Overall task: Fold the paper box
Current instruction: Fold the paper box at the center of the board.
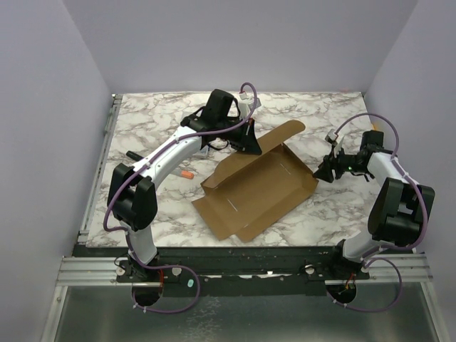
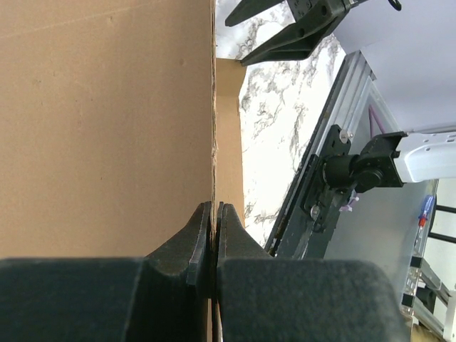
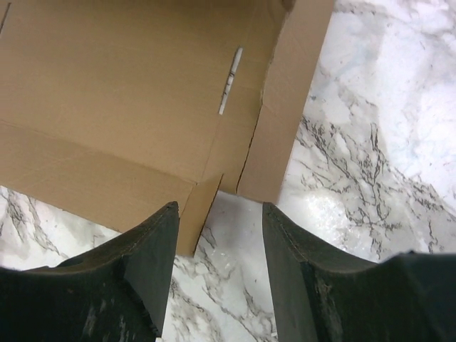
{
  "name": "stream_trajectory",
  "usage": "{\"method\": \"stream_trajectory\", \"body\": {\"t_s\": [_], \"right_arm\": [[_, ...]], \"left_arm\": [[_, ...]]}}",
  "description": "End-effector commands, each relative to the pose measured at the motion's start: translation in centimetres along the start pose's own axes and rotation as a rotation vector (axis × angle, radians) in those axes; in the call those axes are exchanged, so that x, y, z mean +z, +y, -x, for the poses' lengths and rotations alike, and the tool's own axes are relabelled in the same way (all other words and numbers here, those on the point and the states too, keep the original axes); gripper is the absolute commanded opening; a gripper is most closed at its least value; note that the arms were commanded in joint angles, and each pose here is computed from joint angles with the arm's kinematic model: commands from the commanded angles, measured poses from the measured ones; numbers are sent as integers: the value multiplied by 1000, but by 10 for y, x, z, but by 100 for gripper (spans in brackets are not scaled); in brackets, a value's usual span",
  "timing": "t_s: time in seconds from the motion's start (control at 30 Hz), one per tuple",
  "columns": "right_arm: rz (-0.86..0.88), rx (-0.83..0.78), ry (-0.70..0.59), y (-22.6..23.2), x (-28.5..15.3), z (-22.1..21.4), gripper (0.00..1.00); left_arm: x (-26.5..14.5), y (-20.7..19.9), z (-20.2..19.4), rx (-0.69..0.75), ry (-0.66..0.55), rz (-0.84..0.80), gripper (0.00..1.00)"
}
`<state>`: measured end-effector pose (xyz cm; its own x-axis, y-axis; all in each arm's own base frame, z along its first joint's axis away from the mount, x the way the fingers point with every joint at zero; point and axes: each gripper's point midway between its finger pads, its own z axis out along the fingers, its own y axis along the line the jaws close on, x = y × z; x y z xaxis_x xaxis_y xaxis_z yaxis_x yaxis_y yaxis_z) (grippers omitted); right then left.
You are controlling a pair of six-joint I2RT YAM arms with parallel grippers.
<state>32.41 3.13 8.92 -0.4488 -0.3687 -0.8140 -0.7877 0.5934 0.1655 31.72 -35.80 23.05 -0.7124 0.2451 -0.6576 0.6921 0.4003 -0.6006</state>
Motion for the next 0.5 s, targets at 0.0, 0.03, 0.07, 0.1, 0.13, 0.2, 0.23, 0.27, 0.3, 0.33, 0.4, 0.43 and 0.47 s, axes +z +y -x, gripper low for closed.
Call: {"method": "stream_trajectory", "body": {"t_s": [0.0,0.03,0.07,0.1,0.13,0.2,0.23,0.27,0.3,0.33,0.4,0.43,0.47], "right_arm": [[78,-113,-82,20,-9,23,55],[101,-183,-106,25,-9,26,58],[145,-220,-121,38,-10,23,63],[188,-283,-138,50,-10,19,69],[231,-376,-148,62,-9,12,73],[305,-538,-156,81,-7,-5,85],[324,-589,-164,86,-6,-10,90],[339,-628,-172,89,-4,-14,94],[353,-672,-176,91,-3,-17,95],[364,-707,-174,92,-1,-19,96],[382,-732,-160,93,5,-20,96],[391,-741,-142,93,10,-22,95],[399,-760,-120,94,15,-25,94]], "left_arm": [[-6,-19,4,24,0,-48,0],[-6,-19,4,26,-2,-45,0],[-6,-18,5,26,-4,-39,0],[-7,-16,5,27,-6,-33,0],[-6,-15,4,25,-5,-28,0],[-5,-12,4,22,-4,-19,0],[-5,-12,4,22,-6,-17,0],[-5,-12,5,21,-8,-16,0],[-6,-12,6,19,-9,-13,0],[-6,-13,6,19,-11,-14,0],[-7,-14,7,17,-14,-15,0],[-7,-15,6,15,-13,-16,0],[-7,-15,5,14,-12,-16,0]]}}
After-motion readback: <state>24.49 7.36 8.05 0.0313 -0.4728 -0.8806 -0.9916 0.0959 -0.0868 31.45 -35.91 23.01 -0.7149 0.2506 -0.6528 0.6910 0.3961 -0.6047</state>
